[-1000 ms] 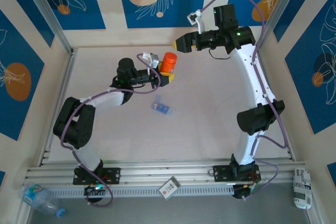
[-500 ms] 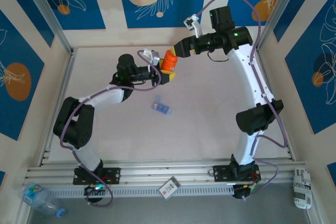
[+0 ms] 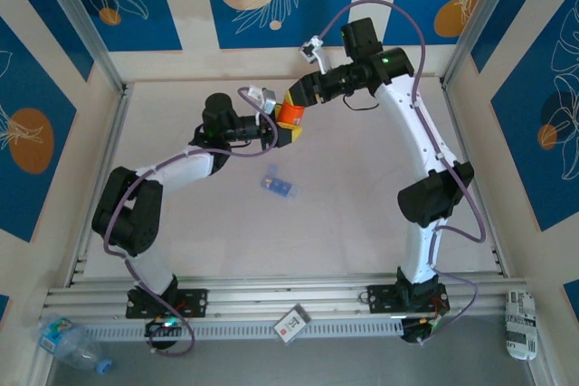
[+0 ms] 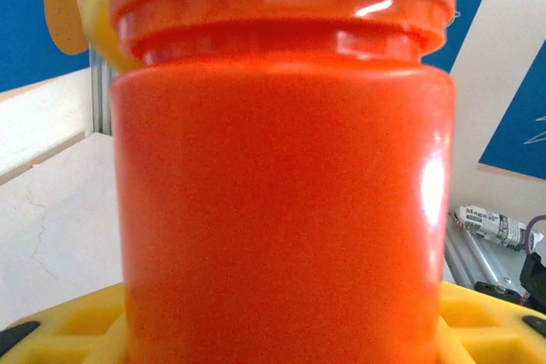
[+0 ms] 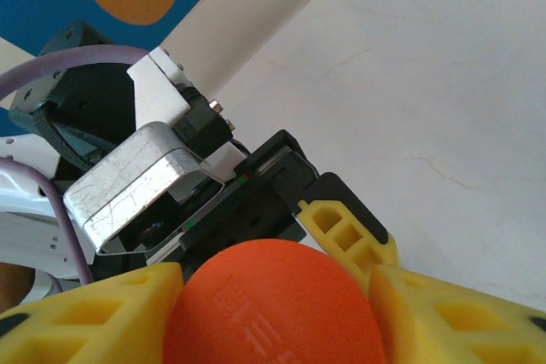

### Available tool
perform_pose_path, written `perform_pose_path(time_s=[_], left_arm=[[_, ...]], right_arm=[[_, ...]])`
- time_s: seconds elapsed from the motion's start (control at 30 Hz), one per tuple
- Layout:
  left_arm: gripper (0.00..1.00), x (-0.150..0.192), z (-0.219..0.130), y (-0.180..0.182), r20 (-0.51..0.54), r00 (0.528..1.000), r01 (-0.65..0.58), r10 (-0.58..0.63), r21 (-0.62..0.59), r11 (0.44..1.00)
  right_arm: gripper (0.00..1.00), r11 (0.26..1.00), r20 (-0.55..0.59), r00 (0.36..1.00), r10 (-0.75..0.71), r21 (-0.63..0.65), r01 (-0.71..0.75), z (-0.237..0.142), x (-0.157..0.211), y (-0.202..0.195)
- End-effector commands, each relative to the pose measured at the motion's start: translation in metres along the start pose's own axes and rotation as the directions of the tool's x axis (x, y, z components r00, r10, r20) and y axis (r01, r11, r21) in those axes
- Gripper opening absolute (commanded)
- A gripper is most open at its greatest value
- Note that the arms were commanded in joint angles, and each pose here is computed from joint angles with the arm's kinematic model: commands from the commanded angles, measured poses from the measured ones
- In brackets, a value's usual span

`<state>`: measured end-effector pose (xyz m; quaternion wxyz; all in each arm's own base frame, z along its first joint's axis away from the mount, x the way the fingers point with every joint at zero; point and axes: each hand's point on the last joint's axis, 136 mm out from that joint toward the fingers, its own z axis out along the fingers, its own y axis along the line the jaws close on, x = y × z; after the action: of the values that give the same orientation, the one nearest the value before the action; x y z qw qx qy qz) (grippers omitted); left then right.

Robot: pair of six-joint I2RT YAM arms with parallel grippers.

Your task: Sort the pills into containers

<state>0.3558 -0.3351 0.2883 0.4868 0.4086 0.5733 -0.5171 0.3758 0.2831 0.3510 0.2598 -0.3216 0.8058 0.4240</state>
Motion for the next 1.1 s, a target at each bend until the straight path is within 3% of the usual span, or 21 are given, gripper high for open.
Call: perform_pose_path(time_s=[0.0,0.3,0.47,0.67,0.87,1.07], left_arm=[[0.0,-0.011,0.002,-0.008,0.016,0.999,-0.046,0.045,0.036,0.998],[0.0,-0.015,0.003,-0.003,0.029,0.999,-0.047,0.046,0.016,0.999],[0.0,-0.02,0.001,0.001,0.047,0.997,-0.059,0.06,-0.028,0.998],[0.0,-0.026,-0.004,0.005,0.07,0.994,-0.083,0.089,-0.095,0.992],[0.0,-0.027,-0.007,0.008,0.071,0.992,-0.091,0.101,-0.127,0.988],[0.0,-0.021,-0.004,0.012,0.061,0.994,-0.078,0.086,-0.126,0.989]], right_arm=[[0.5,1.0,0.006,1.0,-0.013,-0.02,0.013,-0.006,-0.003,0.012],[0.33,0.998,-0.007,0.999,0.049,0.033,-0.049,0.01,0.01,0.005],[0.32,0.981,0.015,0.993,0.118,0.151,-0.119,0.035,0.023,-0.005],[0.32,0.932,0.127,0.964,0.233,0.256,-0.259,0.058,0.03,-0.014],[0.33,0.903,0.172,0.944,0.283,0.285,-0.322,0.06,0.03,-0.02],[0.4,0.902,0.187,0.937,0.294,0.269,-0.337,0.045,0.021,-0.019]])
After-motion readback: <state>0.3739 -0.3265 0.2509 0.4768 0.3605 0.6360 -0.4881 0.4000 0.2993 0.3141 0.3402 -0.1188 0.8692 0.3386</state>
